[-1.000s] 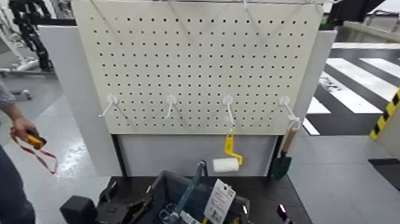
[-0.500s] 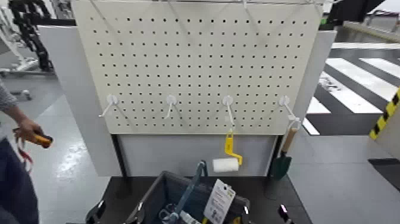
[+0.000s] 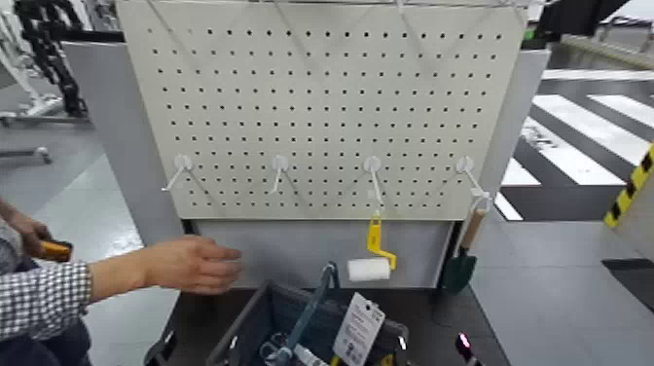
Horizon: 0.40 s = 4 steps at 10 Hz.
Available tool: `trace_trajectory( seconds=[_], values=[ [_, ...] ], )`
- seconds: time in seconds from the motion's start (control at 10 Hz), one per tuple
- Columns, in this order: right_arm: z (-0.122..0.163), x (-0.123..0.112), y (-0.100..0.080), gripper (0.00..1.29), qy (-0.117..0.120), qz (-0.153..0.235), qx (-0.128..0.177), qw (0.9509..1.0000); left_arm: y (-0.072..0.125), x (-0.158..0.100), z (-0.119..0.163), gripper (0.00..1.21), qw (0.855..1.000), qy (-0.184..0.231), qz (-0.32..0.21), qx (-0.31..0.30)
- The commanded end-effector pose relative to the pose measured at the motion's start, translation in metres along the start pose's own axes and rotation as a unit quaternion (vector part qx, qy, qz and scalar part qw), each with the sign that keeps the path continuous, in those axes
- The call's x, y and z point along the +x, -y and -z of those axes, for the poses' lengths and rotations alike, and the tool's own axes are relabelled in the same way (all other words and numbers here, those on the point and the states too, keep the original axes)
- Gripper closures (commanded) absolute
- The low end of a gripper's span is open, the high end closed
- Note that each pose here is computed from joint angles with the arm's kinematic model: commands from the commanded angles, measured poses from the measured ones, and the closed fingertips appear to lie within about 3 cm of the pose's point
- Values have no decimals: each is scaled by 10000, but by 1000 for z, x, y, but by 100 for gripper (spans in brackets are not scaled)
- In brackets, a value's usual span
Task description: Put the red screwdriver into the crate.
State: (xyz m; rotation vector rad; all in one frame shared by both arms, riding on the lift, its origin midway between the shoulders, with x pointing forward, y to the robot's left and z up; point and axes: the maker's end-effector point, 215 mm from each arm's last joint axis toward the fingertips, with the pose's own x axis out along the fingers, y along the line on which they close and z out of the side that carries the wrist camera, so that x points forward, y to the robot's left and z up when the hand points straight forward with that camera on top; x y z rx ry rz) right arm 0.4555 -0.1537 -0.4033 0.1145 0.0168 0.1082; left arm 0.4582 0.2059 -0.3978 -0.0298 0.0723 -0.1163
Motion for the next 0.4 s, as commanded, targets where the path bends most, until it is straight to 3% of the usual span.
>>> trace_trajectory(
  seconds=[0.1,0.4],
  values=[
    [2,0,1,16,-33,14,1,10000,2,2,2,18,10000,-42,61,-19],
    [3,0,1,16,-87,19,-44,10000,4,3,2,18,9999,-59,116,-18]
  ],
)
